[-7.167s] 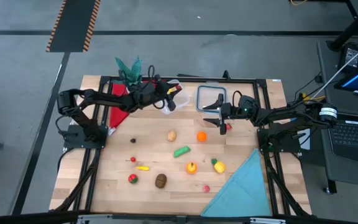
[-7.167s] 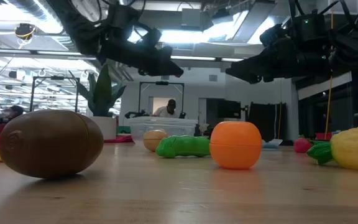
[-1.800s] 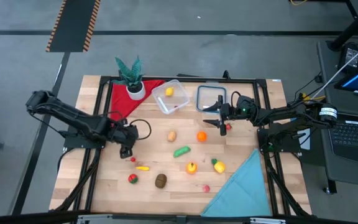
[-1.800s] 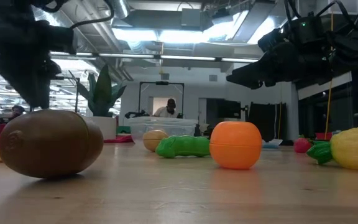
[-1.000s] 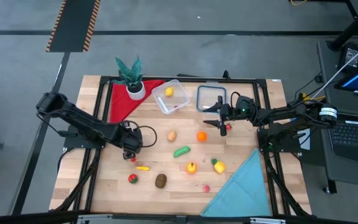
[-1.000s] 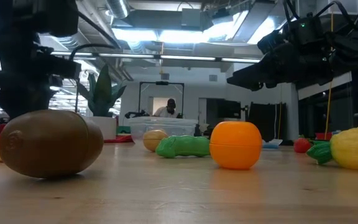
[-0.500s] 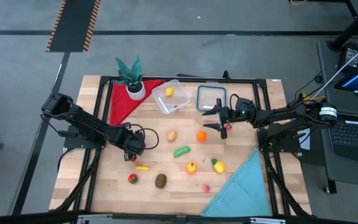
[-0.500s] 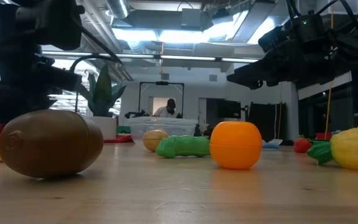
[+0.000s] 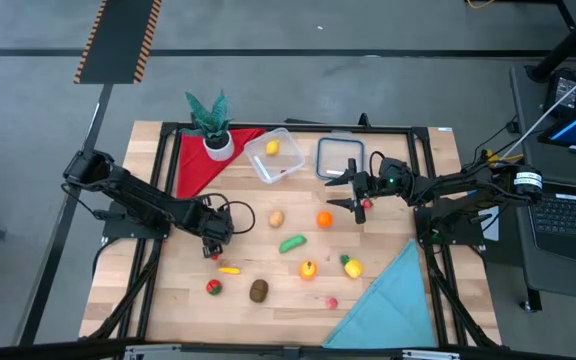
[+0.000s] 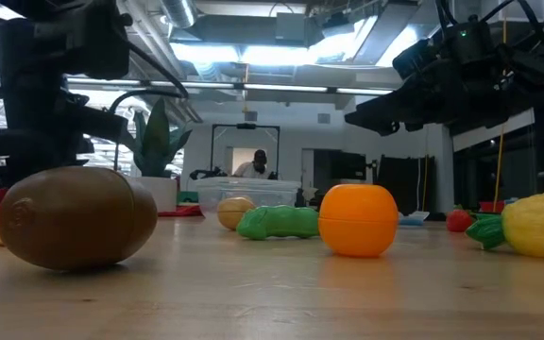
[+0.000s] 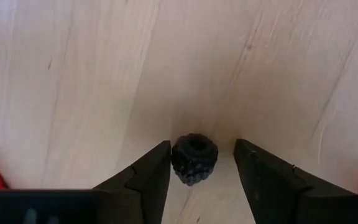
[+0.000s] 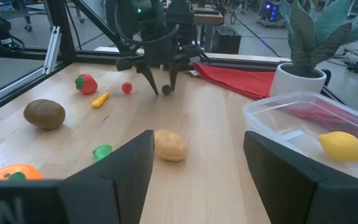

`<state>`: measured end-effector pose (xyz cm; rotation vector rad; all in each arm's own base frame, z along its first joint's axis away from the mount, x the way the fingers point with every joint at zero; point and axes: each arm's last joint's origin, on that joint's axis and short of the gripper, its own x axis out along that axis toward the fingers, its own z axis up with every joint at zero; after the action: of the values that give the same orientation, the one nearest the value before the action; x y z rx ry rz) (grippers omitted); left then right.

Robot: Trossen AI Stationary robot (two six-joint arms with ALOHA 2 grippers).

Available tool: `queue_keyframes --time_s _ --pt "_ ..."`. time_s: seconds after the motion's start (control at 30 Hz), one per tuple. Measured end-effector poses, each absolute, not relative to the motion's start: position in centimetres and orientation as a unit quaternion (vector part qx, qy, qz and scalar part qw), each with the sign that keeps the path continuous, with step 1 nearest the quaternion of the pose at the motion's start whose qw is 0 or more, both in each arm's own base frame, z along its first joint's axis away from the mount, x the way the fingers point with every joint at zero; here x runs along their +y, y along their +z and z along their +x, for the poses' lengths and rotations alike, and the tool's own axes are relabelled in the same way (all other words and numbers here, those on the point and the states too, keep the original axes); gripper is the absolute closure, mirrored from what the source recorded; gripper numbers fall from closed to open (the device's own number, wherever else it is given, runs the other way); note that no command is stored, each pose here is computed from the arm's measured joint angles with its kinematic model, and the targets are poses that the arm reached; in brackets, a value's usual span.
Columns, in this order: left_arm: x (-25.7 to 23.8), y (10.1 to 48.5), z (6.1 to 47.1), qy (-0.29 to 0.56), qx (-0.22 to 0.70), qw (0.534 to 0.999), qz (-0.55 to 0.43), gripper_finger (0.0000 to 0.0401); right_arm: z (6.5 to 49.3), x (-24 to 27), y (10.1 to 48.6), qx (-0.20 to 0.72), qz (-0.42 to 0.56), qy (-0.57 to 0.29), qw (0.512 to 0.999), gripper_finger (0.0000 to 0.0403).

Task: Pick and placing Produce into tupperware
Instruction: Put the blackberry into the transparent bin

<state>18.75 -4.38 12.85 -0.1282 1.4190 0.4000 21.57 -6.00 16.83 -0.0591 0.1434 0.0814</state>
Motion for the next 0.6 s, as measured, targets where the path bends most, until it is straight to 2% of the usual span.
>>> queue_keyframes --time_s 0.43,0.6 --pt "-4.42 12.77 18.75 0.176 0.648 0.739 -0.061 0.0308 21.57 -6.00 16.82 0.072 -0.029 0.041 0.996 0.0153" --pt "-4.40 12.80 18.74 0.193 0.642 0.738 -0.076 0.0316 21.57 -6.00 16.82 0.072 -0.029 0.041 0.996 0.0153"
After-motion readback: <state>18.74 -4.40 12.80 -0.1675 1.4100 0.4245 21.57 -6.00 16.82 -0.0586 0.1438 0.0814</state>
